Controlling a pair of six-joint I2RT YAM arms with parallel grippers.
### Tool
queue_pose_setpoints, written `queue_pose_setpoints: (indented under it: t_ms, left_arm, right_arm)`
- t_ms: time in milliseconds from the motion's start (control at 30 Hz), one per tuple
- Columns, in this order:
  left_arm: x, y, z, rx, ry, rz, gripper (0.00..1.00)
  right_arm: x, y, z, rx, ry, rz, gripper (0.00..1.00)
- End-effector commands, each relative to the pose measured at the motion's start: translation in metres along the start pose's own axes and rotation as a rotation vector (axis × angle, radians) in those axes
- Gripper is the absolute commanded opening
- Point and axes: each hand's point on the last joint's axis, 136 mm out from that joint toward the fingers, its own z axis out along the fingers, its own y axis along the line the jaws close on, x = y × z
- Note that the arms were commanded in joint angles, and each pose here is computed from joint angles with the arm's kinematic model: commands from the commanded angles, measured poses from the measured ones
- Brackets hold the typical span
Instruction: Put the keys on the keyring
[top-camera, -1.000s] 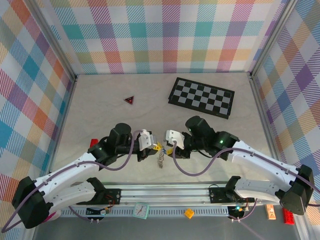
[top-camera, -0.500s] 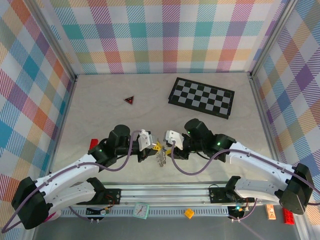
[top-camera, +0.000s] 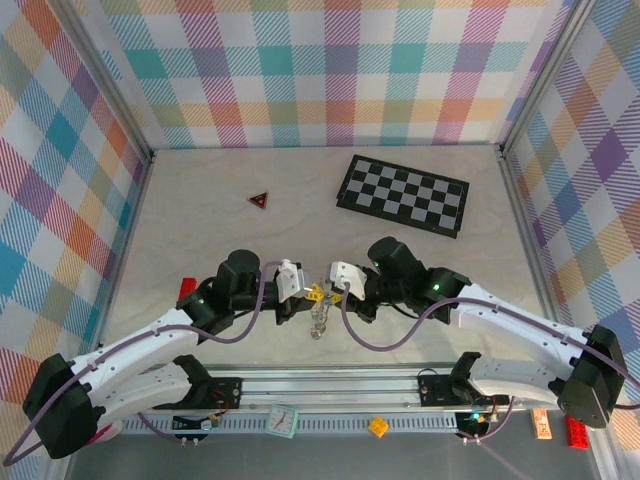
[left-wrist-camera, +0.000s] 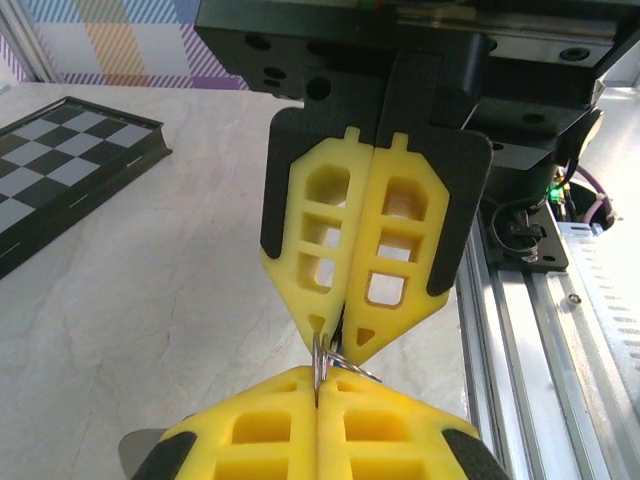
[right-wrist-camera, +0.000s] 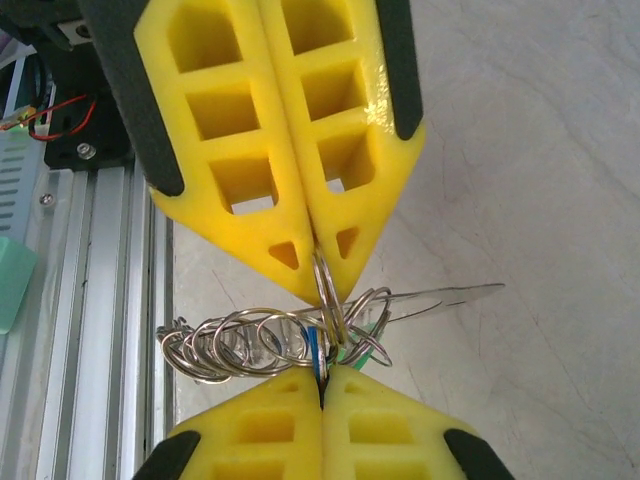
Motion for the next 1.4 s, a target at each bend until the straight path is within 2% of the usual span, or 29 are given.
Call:
queue_pose_setpoints:
  t_ms: [0, 100, 267, 400, 500, 867, 1367]
  left_arm:
    - [-0.026, -0.011, -0.005, 0.045, -0.107, 0.061, 0.0]
    - [-0.027, -0.011, -0.005, 0.044, -0.118, 0.069, 0.0]
    - [-0.024, -0.011, -0.003, 0.042, -0.109, 0.068, 0.0]
    - [-0.02, -0.011, -0.002, 0.043, -0.101, 0.064, 0.0]
    - [-0.02, -0.011, -0.003, 0.044, -0.103, 0.064, 0.0]
    - [-0.021, -0.014, -0.002, 0.063, -0.105, 0.064, 0.0]
    - [-0.024, -0.016, -0.002, 0.075, -0.115, 0.069, 0.0]
  right_arm:
    - [0.006, 0.01, 0.006, -0.073, 0.042, 0.0, 0.0]
    - [0.01, 0.015, 0.011, -0.117, 0.073, 0.03, 0.0]
    - [-0.001, 0.009, 0.004, -0.07, 0.025, 0.009, 0.0]
    - [-0.004, 0.004, -0.005, -0.017, -0.001, -0.005, 0.17]
    - [-0.002, 0.003, -0.012, 0.011, -0.017, -0.006, 0.21]
    - [-0.023, 0.003, -0.018, 0.017, -0.141, -0.003, 0.22]
    - [-0.024, 0.002, -0.007, -0.011, -0.142, 0.011, 0.2]
